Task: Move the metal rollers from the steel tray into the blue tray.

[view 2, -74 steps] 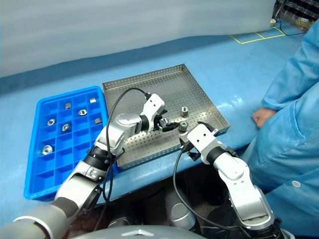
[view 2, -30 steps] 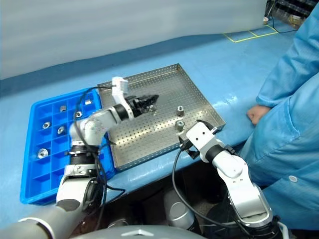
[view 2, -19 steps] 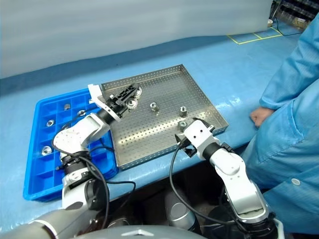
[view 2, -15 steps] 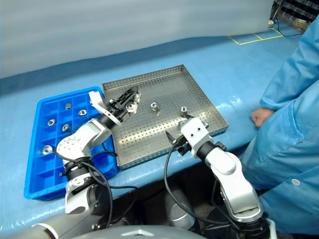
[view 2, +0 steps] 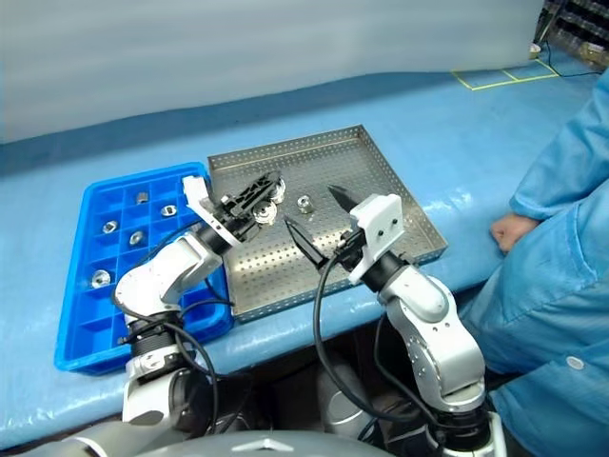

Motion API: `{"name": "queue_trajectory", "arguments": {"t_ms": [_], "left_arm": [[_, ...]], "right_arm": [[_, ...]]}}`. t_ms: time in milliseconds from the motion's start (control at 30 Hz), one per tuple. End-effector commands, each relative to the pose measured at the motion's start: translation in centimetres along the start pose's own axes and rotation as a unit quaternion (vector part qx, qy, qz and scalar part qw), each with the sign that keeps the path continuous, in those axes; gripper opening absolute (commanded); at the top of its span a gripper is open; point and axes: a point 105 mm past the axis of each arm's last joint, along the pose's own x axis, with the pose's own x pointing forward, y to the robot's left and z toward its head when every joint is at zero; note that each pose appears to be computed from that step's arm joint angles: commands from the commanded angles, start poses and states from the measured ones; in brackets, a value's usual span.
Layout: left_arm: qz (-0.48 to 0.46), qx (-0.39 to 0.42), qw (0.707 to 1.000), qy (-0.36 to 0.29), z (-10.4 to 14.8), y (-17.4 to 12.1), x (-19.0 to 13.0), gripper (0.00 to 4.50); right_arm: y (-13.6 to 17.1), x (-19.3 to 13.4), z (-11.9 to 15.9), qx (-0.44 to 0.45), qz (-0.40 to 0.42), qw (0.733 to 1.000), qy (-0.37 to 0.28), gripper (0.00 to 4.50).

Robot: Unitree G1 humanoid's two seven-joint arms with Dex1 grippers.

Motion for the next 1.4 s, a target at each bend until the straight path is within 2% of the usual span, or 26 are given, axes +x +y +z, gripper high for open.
{"name": "queue_trajectory", "arguments": {"t_ms": [33,300,633,1000,1200,1233,1267,1400], "left_arm": [[-0.062,0.014,0.998,0.015,-0.7,-2.5,0.6,2.27],[-0.084,0.019,0.996,0.022,-1.3,-3.2,1.3,2.27],[-0.13,0.042,0.99,0.031,-1.7,-4.6,2.0,2.27],[-0.142,0.06,0.987,0.051,-2.5,-4.8,2.4,2.27],[-0.139,0.07,0.986,0.057,-2.7,-4.7,2.4,2.23],[-0.138,0.071,0.986,0.058,-2.7,-4.6,2.3,2.23],[-0.138,0.071,0.986,0.058,-2.7,-4.6,2.3,2.23],[-0.14,0.078,0.985,0.066,-3.0,-4.7,2.3,2.23]], "right_arm": [[0.6,0.5,0.4,0.045,0.014,0.999,-0.017,4.5],[1.2,1.0,0.7,0.109,0.024,0.993,-0.038,4.5],[1.7,1.2,0.2,0.171,0.031,0.984,-0.032,4.5],[1.8,1.4,-0.6,0.218,0.03,0.975,-0.019,4.5],[1.8,1.5,-0.4,0.225,0.032,0.974,-0.023,2.58],[1.7,1.5,-0.5,0.227,0.03,0.973,-0.023,2.33],[1.7,1.5,-0.5,0.229,0.029,0.973,-0.023,2.33],[1.8,1.6,-0.3,0.236,0.036,0.971,-0.026,1.5]]}}
